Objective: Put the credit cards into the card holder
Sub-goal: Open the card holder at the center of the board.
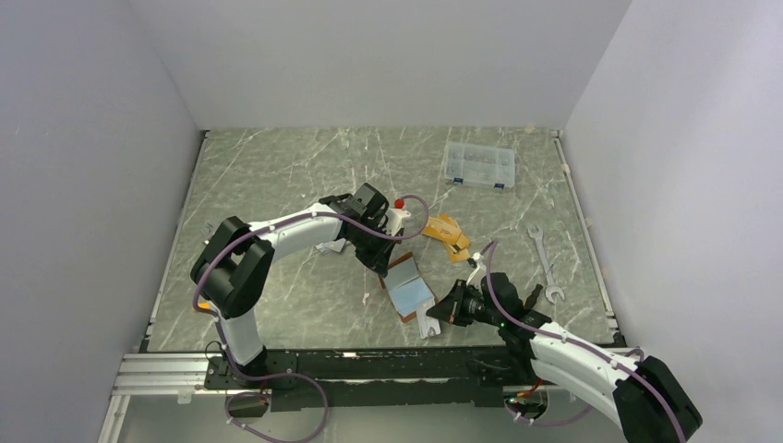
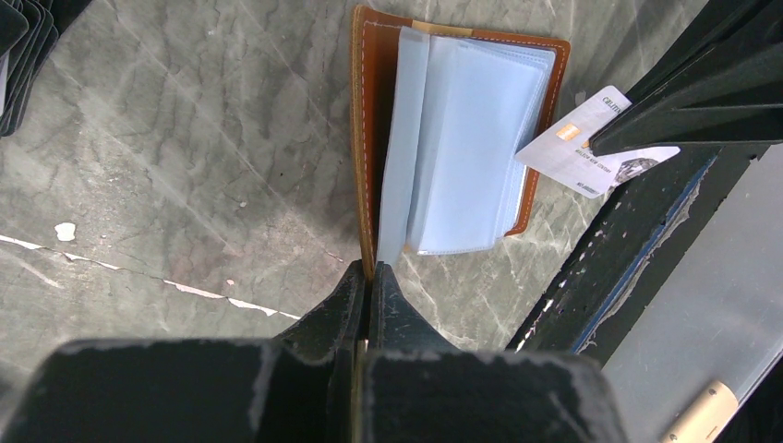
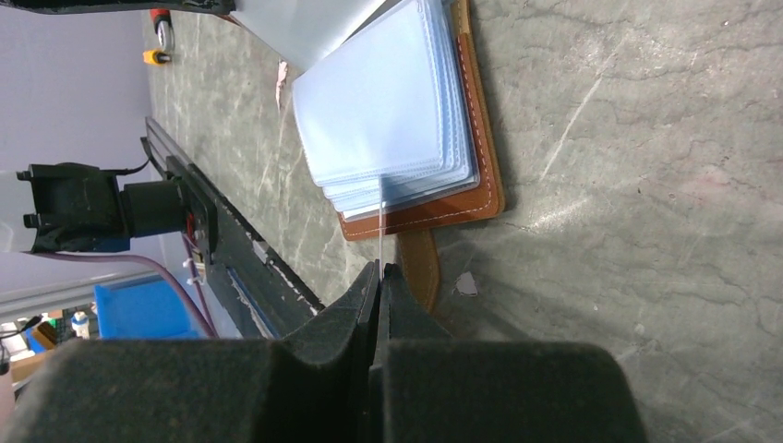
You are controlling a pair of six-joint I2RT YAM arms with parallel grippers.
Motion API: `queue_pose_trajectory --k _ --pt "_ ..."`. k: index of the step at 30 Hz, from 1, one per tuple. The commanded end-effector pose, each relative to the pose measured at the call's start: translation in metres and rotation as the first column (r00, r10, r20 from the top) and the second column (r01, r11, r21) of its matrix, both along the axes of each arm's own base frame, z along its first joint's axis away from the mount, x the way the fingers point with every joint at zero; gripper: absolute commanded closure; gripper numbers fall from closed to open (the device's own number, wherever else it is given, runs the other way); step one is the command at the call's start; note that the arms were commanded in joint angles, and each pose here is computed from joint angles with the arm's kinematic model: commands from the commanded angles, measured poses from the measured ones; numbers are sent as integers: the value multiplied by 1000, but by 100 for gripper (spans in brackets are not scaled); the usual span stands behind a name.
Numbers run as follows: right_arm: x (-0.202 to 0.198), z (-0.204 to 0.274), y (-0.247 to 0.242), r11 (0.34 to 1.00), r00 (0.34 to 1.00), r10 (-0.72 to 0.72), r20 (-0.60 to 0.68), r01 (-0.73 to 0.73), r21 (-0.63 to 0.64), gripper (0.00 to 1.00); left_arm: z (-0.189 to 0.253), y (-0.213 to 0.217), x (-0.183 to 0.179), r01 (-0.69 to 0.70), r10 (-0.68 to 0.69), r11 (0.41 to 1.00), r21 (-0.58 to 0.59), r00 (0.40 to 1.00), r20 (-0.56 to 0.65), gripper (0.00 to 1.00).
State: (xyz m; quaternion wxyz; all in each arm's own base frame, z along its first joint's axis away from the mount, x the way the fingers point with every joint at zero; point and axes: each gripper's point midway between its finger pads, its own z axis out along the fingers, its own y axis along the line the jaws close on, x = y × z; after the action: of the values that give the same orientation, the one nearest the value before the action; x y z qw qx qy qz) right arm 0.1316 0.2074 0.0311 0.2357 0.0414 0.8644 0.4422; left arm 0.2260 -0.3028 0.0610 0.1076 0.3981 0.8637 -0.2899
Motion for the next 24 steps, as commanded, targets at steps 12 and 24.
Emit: queue_pose_trajectory --k 12,24 --pt "21 0 -3 997 996 -74 52 76 -32 100 7 -4 -1 11 -11 999 -35 1000 5 100" --pt "31 1 -1 995 994 -94 61 97 -39 100 8 -6 -3 18 -18 999 -38 1000 -4 100"
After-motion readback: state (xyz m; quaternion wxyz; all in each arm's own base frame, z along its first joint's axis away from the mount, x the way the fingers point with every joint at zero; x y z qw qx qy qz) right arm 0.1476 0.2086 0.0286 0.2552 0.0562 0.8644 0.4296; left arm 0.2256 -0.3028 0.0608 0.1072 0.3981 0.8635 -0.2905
